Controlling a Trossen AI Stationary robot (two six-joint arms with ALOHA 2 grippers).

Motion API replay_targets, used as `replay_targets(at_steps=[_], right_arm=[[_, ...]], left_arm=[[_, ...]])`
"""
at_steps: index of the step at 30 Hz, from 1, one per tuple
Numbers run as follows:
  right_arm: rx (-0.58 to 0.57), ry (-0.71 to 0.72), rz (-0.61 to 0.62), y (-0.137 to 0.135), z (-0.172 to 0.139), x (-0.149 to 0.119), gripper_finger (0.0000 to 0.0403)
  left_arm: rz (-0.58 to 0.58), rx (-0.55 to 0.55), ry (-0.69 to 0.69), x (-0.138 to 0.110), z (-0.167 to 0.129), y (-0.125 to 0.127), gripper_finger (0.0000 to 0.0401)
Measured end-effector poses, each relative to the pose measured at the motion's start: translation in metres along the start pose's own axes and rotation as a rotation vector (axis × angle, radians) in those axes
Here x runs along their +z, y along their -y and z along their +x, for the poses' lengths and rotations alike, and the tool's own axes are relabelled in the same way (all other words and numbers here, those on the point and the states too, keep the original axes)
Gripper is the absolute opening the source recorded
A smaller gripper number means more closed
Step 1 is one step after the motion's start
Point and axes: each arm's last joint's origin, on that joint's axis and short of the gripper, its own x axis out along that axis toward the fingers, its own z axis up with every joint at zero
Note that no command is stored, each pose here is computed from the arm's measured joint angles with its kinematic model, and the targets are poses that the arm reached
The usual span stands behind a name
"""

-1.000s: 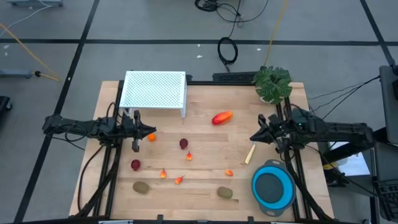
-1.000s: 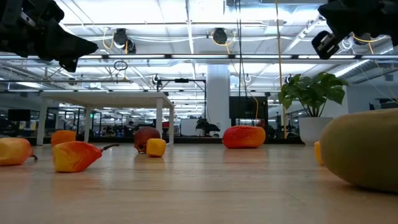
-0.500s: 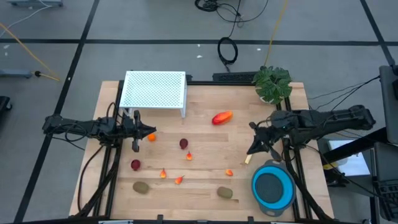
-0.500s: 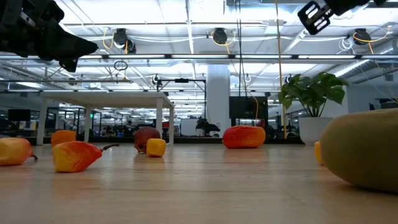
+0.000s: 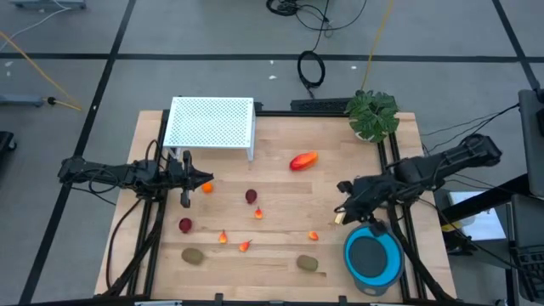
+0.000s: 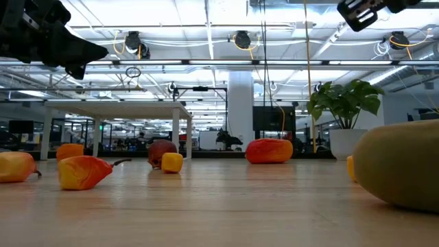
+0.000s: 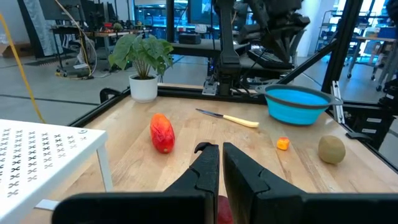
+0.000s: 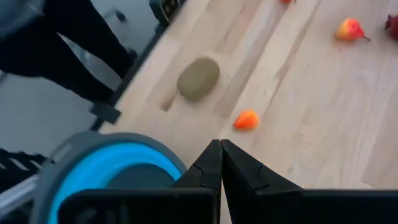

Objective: Pick & Place Fruit
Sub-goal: Put the blue strainer bowl on the shelf

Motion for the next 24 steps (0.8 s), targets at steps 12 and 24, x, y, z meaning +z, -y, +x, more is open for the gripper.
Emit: replay_targets(at_steps=[12,24], right_arm=[[0.016,-0.132,-0.043,-0.008,0.024,-0.003,0.0000],[0.000,-0.084,0.067,-0.007,0.009,-0.004,0.0000]], left_arm=[[-0.002,0.000,0.006,0.001,0.000,0.000,0.0021],[-0.004,-0.001,0.013,0.001,0.000,0.000,0.0021]])
